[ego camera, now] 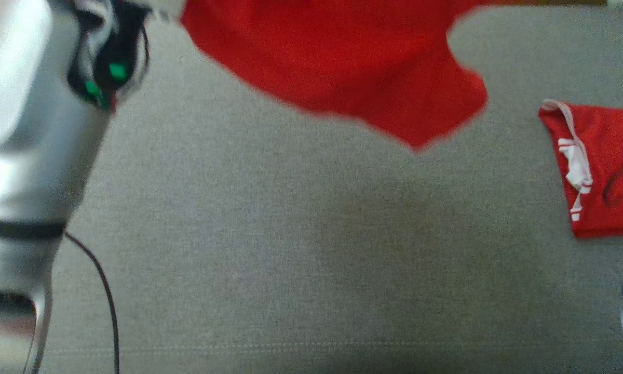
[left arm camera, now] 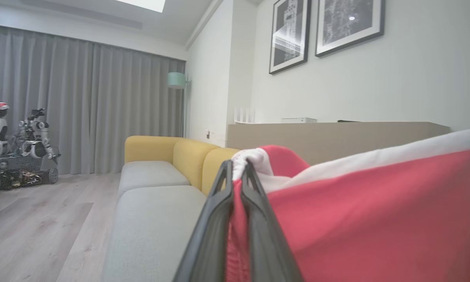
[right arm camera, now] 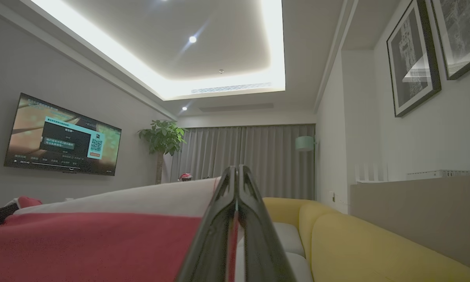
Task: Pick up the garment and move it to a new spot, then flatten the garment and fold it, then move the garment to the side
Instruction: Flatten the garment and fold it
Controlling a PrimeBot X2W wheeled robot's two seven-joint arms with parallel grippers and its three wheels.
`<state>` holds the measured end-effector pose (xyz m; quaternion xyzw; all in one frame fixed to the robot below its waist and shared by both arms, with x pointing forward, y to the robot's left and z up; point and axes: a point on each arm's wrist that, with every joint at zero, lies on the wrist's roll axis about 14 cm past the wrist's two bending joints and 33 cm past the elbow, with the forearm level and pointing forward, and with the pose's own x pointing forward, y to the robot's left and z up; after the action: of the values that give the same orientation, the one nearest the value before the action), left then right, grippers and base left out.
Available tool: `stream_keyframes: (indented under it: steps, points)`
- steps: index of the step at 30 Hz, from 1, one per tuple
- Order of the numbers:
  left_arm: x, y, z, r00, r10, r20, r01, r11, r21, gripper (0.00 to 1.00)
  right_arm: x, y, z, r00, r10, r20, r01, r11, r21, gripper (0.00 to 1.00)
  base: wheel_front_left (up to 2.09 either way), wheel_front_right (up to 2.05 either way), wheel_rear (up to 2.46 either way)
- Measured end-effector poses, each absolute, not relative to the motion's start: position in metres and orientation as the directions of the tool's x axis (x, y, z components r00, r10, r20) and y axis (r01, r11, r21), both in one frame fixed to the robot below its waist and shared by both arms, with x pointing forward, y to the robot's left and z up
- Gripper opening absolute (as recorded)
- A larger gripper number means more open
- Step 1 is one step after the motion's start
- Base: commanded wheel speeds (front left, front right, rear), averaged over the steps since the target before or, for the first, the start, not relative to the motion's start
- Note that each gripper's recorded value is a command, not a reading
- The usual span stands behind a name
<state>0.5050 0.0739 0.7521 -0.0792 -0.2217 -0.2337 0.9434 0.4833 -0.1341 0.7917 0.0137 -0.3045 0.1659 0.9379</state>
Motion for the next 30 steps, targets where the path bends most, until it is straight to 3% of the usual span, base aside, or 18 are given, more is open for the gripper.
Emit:
stream_keyframes:
  steps: [6, 9, 17, 24, 30]
  points:
    - [0.562, 0.084, 0.747, 0.82, -0.343, 0.459, 0.413, 0.909, -0.058, 0.0, 0.546, -0.119, 0.795, 0.759, 0.317, 0.568, -0.34, 0.938, -0.069, 0.0, 0.0, 0.0, 0.0]
    - [0.592, 0.088, 0.731, 0.856, -0.31, 0.414, 0.376, 0.923, -0.085, 0.0, 0.58, -0.105, 0.776, 0.797, 0.336, 0.501, -0.356, 0.933, -0.059, 0.0, 0.0, 0.0, 0.0]
    - [0.625, 0.082, 0.602, 0.944, -0.297, 0.143, 0.323, 0.919, -0.224, 0.0, 0.622, -0.082, 0.635, 0.915, 0.372, 0.155, -0.38, 0.925, 0.024, 0.0, 0.0, 0.0, 0.0]
    - [0.593, 0.085, 0.465, 0.951, -0.271, -0.148, 0.208, 0.916, -0.343, 0.0, 0.598, -0.103, 0.492, 0.941, 0.315, -0.125, -0.291, 0.94, 0.18, 0.0, 0.0, 0.0, 0.0]
    - [0.546, 0.088, 0.426, 0.941, -0.261, -0.216, 0.154, 0.897, -0.415, 0.0, 0.544, -0.112, 0.433, 0.926, 0.304, -0.224, -0.245, 0.935, 0.256, 0.0, 0.0, 0.0, 0.0]
